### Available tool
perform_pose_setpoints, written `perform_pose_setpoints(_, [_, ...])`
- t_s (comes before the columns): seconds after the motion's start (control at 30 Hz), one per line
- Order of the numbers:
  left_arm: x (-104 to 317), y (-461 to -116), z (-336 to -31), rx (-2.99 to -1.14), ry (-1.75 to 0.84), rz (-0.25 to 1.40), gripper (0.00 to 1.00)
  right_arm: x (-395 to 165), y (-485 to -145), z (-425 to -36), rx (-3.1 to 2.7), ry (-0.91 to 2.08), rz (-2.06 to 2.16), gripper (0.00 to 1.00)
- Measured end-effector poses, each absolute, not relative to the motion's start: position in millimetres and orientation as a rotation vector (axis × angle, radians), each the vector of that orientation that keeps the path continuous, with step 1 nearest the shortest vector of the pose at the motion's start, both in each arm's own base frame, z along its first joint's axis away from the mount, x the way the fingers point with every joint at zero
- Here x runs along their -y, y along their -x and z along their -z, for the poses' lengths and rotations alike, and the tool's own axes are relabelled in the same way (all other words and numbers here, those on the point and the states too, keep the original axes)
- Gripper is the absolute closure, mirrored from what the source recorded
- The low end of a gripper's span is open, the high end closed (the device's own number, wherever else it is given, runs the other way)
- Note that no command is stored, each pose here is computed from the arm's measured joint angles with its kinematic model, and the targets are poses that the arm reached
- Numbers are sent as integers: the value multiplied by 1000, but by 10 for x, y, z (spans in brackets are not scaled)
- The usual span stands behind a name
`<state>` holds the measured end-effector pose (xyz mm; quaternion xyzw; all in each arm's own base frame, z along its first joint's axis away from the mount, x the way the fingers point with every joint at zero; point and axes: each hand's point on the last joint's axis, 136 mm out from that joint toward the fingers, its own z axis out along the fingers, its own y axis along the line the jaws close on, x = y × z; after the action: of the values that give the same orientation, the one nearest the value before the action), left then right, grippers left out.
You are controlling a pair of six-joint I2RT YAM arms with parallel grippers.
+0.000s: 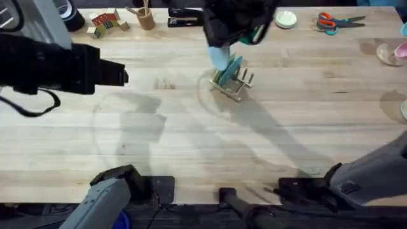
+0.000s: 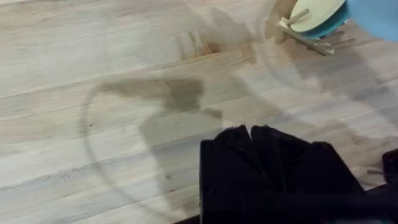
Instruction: Pick up the plates from the table one by one and place each into a slot on the dish rack.
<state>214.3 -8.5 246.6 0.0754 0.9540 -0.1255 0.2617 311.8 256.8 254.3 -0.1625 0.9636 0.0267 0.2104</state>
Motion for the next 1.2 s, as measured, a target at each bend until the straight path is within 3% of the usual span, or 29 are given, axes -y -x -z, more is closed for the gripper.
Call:
perform_pose_setpoints(0.23, [117, -2018, -2531, -2561, -205, 323, 905, -2283, -2983, -2810, -2637, 429, -8, 971])
perform_pose_setpoints(0.3, [123, -1995, -2541, -2557, -206, 320, 854, -2234, -2960, -2867, -2625, 423, -1, 971])
perform_pose_setpoints(0.47, [117, -1978, -2545, -2558, -201, 312, 90, -2159, -2915, -3008, -2590, 406, -13, 970])
perform_pose_setpoints(0.5, [116, -1977, -2544, -2560, -197, 312, 33, -2140, -2900, -3029, -2587, 404, -13, 971])
perform_pose_setpoints(1.2, [117, -1956, -2532, -2570, -193, 314, 6, -1921, -2737, -3051, -2620, 444, 73, 970])
